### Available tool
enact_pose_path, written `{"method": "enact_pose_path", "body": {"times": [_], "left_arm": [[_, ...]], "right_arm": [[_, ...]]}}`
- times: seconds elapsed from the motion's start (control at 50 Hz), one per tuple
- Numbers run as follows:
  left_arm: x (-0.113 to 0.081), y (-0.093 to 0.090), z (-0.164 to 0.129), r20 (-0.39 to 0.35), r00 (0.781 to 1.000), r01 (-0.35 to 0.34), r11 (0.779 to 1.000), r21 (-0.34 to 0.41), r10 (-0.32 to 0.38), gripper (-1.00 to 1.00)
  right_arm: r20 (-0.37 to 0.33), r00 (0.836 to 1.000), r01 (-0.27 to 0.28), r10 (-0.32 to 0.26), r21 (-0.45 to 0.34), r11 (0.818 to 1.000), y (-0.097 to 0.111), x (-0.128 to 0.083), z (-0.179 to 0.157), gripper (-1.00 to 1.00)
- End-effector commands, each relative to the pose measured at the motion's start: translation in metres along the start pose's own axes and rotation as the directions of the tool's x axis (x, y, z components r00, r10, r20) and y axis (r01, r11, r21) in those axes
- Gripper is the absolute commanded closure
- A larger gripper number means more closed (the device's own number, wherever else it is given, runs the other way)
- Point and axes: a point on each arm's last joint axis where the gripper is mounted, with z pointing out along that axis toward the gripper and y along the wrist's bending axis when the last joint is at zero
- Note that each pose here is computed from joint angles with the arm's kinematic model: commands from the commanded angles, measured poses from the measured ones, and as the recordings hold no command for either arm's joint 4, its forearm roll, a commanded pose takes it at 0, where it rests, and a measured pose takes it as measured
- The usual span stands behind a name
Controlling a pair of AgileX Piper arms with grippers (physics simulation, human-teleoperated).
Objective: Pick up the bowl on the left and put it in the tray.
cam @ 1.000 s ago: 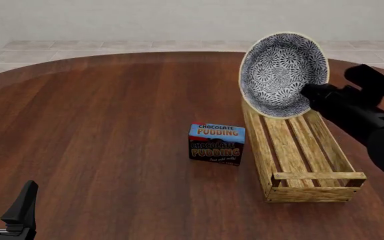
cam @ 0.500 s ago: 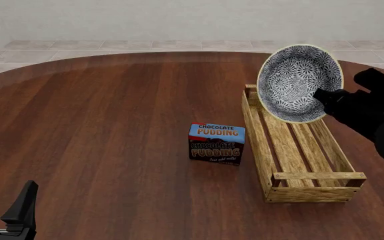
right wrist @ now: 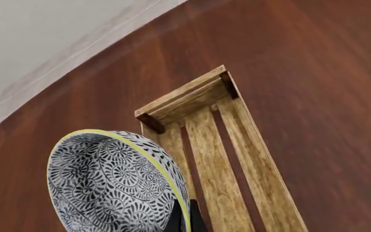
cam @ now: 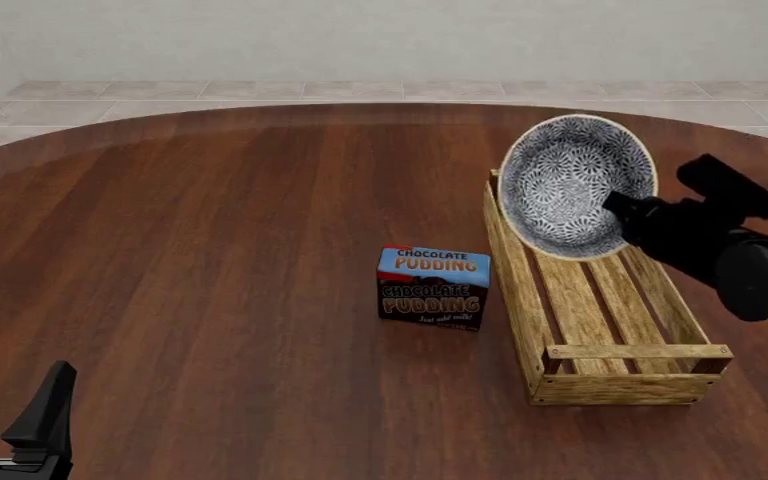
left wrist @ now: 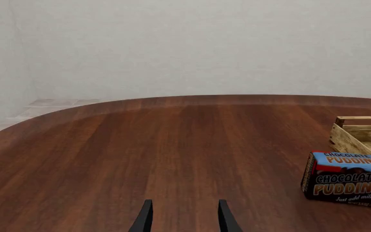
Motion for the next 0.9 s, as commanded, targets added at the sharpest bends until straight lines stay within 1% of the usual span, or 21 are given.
{"method": "enact_pose_path", "body": {"times": [0.02, 0.08, 0.18, 0.22, 0.26, 0.28, 0.3, 0.32, 0.38, 0.4, 0.44, 0.48, 0.5, 0.56, 0.64, 0.66, 0.7, 0.72, 0.82, 0.84, 0.9], "left_arm": [[0.0, 0.0, 0.0, 0.0, 1.0, 0.0, 1.0, 0.0, 0.0, -1.0], [0.0, 0.0, 0.0, 0.0, 1.0, 0.0, 1.0, 0.0, 0.0, -1.0], [0.0, 0.0, 0.0, 0.0, 1.0, 0.0, 1.0, 0.0, 0.0, -1.0], [0.0, 0.0, 0.0, 0.0, 1.0, 0.0, 1.0, 0.0, 0.0, -1.0], [0.0, 0.0, 0.0, 0.0, 1.0, 0.0, 1.0, 0.0, 0.0, -1.0], [0.0, 0.0, 0.0, 0.0, 1.0, 0.0, 1.0, 0.0, 0.0, -1.0], [0.0, 0.0, 0.0, 0.0, 1.0, 0.0, 1.0, 0.0, 0.0, -1.0], [0.0, 0.0, 0.0, 0.0, 1.0, 0.0, 1.0, 0.0, 0.0, -1.0], [0.0, 0.0, 0.0, 0.0, 1.0, 0.0, 1.0, 0.0, 0.0, -1.0], [0.0, 0.0, 0.0, 0.0, 1.0, 0.0, 1.0, 0.0, 0.0, -1.0], [0.0, 0.0, 0.0, 0.0, 1.0, 0.0, 1.0, 0.0, 0.0, -1.0], [0.0, 0.0, 0.0, 0.0, 1.0, 0.0, 1.0, 0.0, 0.0, -1.0], [0.0, 0.0, 0.0, 0.0, 1.0, 0.0, 1.0, 0.0, 0.0, -1.0], [0.0, 0.0, 0.0, 0.0, 1.0, 0.0, 1.0, 0.0, 0.0, -1.0], [0.0, 0.0, 0.0, 0.0, 1.0, 0.0, 1.0, 0.0, 0.0, -1.0], [0.0, 0.0, 0.0, 0.0, 1.0, 0.0, 1.0, 0.0, 0.0, -1.0], [0.0, 0.0, 0.0, 0.0, 1.0, 0.0, 1.0, 0.0, 0.0, -1.0], [0.0, 0.0, 0.0, 0.0, 1.0, 0.0, 1.0, 0.0, 0.0, -1.0], [0.0, 0.0, 0.0, 0.0, 1.0, 0.0, 1.0, 0.0, 0.0, -1.0], [0.0, 0.0, 0.0, 0.0, 1.0, 0.0, 1.0, 0.0, 0.0, -1.0], [0.0, 0.0, 0.0, 0.0, 1.0, 0.0, 1.0, 0.0, 0.0, -1.0]], "right_arm": [[0.006, 0.996, -0.094, 0.094, 0.044, 0.995, -0.014, -0.002, 0.006, 1.0], [0.006, 0.996, -0.089, 0.089, 0.044, 0.995, -0.013, -0.003, 0.006, 1.0], [0.006, 0.994, -0.105, 0.105, 0.055, 0.993, -0.017, -0.004, 0.007, 1.0], [-0.001, 0.993, -0.12, 0.12, 0.063, 0.991, -0.019, -0.002, 0.009, 1.0], [-0.009, 0.992, -0.126, 0.127, 0.052, 0.991, -0.015, 0.002, 0.01, 1.0], [-0.01, 0.989, -0.144, 0.145, 0.061, 0.988, -0.018, 0.003, 0.011, 1.0], [-0.004, 0.99, -0.138, 0.138, 0.063, 0.989, -0.019, 0.001, 0.01, 1.0], [-0.011, 0.988, -0.154, 0.154, 0.058, 0.986, -0.017, 0.004, 0.011, 1.0], [-0.017, 0.988, -0.151, 0.152, 0.05, 0.987, -0.014, 0.006, 0.011, 1.0], [-0.032, 0.985, -0.168, 0.169, 0.04, 0.985, -0.011, 0.012, 0.013, 1.0], [-0.03, 0.986, -0.164, 0.165, 0.044, 0.986, -0.012, 0.011, 0.014, 1.0], [-0.033, 0.984, -0.173, 0.175, 0.045, 0.984, -0.013, 0.013, 0.015, 1.0], [-0.046, 0.981, -0.186, 0.188, 0.04, 0.982, -0.011, 0.019, 0.017, 1.0], [-0.038, 0.981, -0.189, 0.191, 0.049, 0.981, -0.014, 0.017, 0.018, 1.0], [-0.048, 0.977, -0.207, 0.209, 0.048, 0.977, -0.014, 0.023, 0.021, 1.0], [-0.035, 0.976, -0.212, 0.215, 0.069, 0.975, -0.022, 0.019, 0.022, 1.0], [-0.043, 0.973, -0.226, 0.228, 0.059, 0.972, -0.019, 0.023, 0.023, 1.0], [-0.031, 0.973, -0.226, 0.229, 0.071, 0.971, -0.023, 0.02, 0.022, 1.0], [-0.033, 0.969, -0.241, 0.244, 0.072, 0.968, -0.024, 0.022, 0.023, 1.0], [-0.022, 0.969, -0.242, 0.244, 0.083, 0.967, -0.028, 0.018, 0.022, 1.0], [-0.023, 0.968, -0.248, 0.251, 0.088, 0.965, -0.03, 0.02, 0.024, 1.0]]}}
